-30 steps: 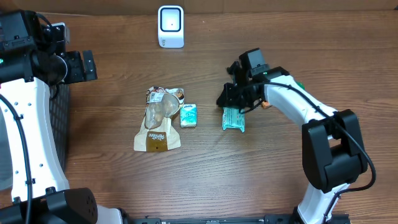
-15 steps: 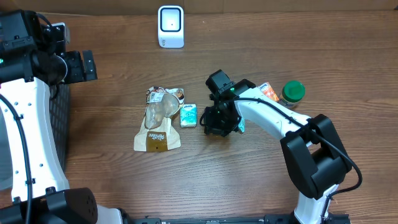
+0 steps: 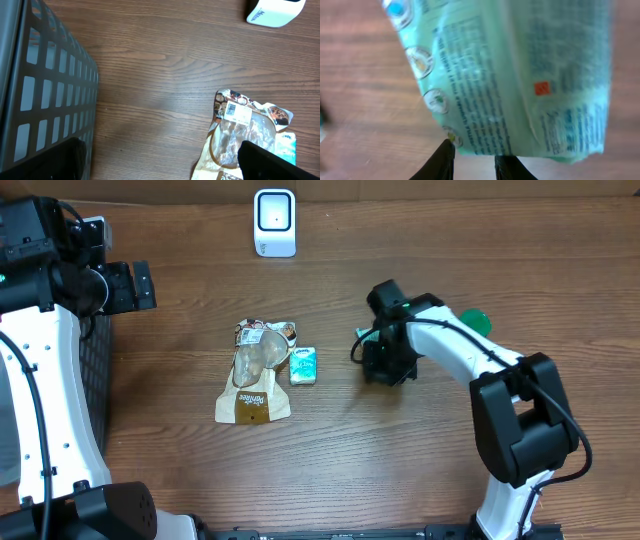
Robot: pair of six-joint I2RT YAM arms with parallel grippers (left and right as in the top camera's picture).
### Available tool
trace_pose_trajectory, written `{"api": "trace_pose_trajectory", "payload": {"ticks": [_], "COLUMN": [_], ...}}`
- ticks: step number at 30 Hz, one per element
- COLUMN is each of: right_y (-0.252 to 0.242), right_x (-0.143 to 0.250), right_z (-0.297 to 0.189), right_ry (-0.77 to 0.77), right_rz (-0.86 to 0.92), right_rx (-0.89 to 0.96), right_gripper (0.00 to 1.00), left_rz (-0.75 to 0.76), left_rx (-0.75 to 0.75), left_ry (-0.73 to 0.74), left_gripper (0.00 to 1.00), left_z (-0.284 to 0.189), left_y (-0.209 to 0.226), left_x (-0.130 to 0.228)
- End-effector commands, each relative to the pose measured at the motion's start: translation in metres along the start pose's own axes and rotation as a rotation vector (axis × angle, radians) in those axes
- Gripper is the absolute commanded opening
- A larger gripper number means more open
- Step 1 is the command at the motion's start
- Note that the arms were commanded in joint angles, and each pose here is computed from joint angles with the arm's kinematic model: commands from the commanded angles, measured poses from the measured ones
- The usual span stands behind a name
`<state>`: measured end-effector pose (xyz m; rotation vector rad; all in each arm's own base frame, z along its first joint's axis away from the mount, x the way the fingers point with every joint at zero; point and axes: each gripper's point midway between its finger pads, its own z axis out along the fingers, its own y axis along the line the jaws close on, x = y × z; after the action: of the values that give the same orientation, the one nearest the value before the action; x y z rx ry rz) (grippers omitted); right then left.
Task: Scan the item barcode
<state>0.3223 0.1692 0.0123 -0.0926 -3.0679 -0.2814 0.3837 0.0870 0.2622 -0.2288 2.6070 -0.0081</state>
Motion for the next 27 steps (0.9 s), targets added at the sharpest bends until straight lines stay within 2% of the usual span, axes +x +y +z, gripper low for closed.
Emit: {"api": "trace_pose_trajectory", "payload": {"ticks": [1, 8, 13, 16, 17, 20, 27], "right_y": [-0.036, -0.04, -0.009, -0.01, -0.016, -0.033, -0.043], "right_x": [-0.031, -0.072, -0.075, -0.082, -0.086, -0.092, -0.09], "right_z": [-0.004, -0.014, -0.037, -0.063, -0.071, -0.069, -0.041], "right_ry": [-0.116, -0.257, -0.244, -0.265, -0.273, -0.271, -0.221], "right_rz": [-0.071, -0.19, -0.19, -0.017, 0.095, 0.328, 0.425], "right_rx": [0.153, 0.146, -0.038, -0.081, -0.096, -0.105, -0.068], "right_gripper": [0.24, 0.24, 0.25, 0.33, 0.36, 0.39, 0.42], "left_rz": [0.023, 0.023, 0.023, 0.023, 0.023, 0.023, 0.023], "left_rx": [-0.003, -0.003, -0.003, -0.003, -0.003, -0.003, -0.003], "left_ry": [-0.01, -0.01, -0.01, -0.01, -0.011, -0.01, -0.01], "left_gripper": [1.0, 1.0, 1.0, 1.0, 0.99, 1.0, 1.0], "left_z": [-0.002, -0.002, -0.002, -0.002, -0.002, -0.002, -0.002], "left_y": [0.002, 0.002, 0.002, 0.002, 0.002, 0.002, 0.002], "left_x": [-0.003, -0.003, -0.003, -0.003, -0.003, -0.003, -0.003]}}
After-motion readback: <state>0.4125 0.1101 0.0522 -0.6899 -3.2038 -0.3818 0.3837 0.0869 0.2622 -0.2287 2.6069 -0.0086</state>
